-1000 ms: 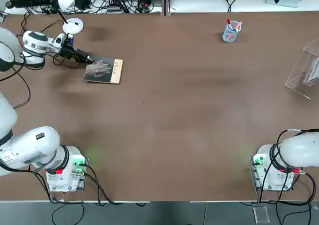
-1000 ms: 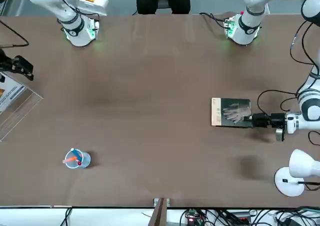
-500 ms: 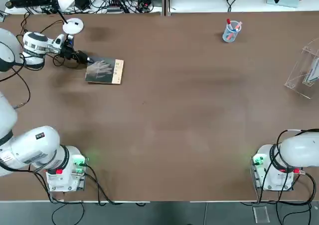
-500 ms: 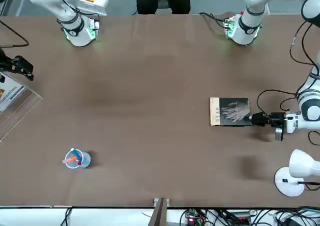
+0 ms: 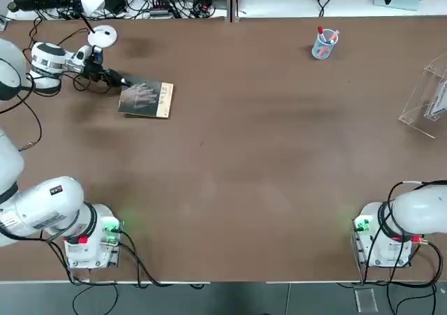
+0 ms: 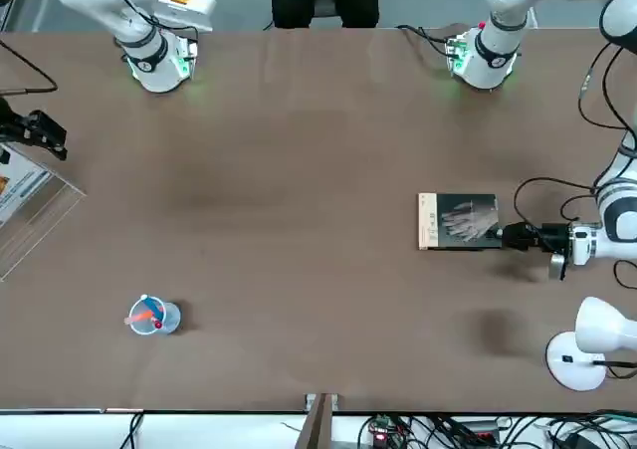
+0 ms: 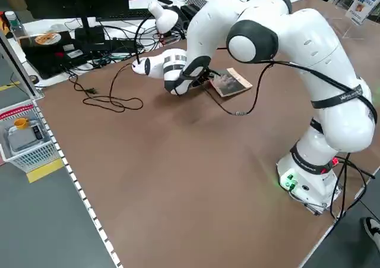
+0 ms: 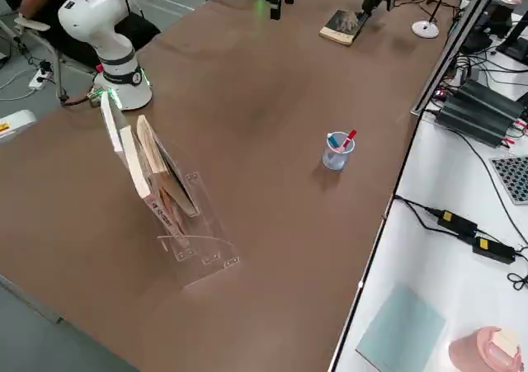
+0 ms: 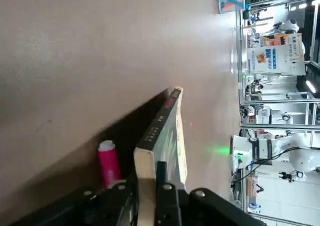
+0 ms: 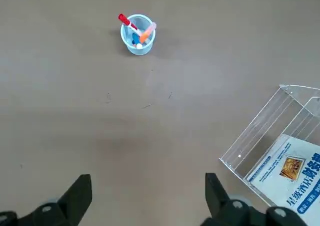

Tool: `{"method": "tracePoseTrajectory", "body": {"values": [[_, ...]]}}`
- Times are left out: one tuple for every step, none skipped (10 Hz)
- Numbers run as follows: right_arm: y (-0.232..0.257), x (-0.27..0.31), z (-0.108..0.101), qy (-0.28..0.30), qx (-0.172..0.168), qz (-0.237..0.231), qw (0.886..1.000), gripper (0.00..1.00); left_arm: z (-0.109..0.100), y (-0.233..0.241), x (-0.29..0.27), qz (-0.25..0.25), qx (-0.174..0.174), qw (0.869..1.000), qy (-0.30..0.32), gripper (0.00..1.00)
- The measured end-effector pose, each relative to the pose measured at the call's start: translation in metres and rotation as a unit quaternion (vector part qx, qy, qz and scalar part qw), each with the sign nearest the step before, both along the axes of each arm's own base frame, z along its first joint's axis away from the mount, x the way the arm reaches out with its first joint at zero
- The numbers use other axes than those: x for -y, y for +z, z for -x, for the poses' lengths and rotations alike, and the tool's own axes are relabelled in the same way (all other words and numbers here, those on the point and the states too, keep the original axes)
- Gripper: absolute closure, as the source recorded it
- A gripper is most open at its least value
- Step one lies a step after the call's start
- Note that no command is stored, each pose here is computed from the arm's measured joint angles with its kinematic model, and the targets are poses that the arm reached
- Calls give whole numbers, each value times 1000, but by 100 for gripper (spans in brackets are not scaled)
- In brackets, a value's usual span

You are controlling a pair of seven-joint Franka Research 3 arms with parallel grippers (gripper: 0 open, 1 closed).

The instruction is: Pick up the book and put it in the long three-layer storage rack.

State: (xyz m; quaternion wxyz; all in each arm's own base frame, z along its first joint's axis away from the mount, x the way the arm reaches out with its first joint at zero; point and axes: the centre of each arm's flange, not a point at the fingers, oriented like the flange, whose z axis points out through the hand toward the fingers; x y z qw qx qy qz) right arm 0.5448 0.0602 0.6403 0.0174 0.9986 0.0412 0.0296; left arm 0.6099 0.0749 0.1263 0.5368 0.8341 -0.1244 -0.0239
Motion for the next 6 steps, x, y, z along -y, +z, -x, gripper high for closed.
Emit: {"method": "tracePoseTrajectory", "body": {"values": [[0, -1, 0, 0, 0, -3, 1000, 0, -1, 2, 1, 2, -1, 1000, -2, 99], [0, -2, 0, 0, 0, -6, 1000, 0, -2, 5, 2, 6, -9, 1000, -3, 100], [0, -3, 0, 1, 0, -8, 1000, 0, -4, 10, 4, 10, -23, 1000, -3, 100], [0, -4, 0, 2, 2, -9, 1000, 0, -6, 15, 6, 15, -42, 999, -4, 100], [1, -4, 0, 2, 3, -10, 1000, 0, -9, 22, 9, 19, -58, 998, -5, 100], [1, -5, -1, 3, 4, -10, 1000, 0, -13, 31, 14, 25, -72, 997, -8, 100]]}}
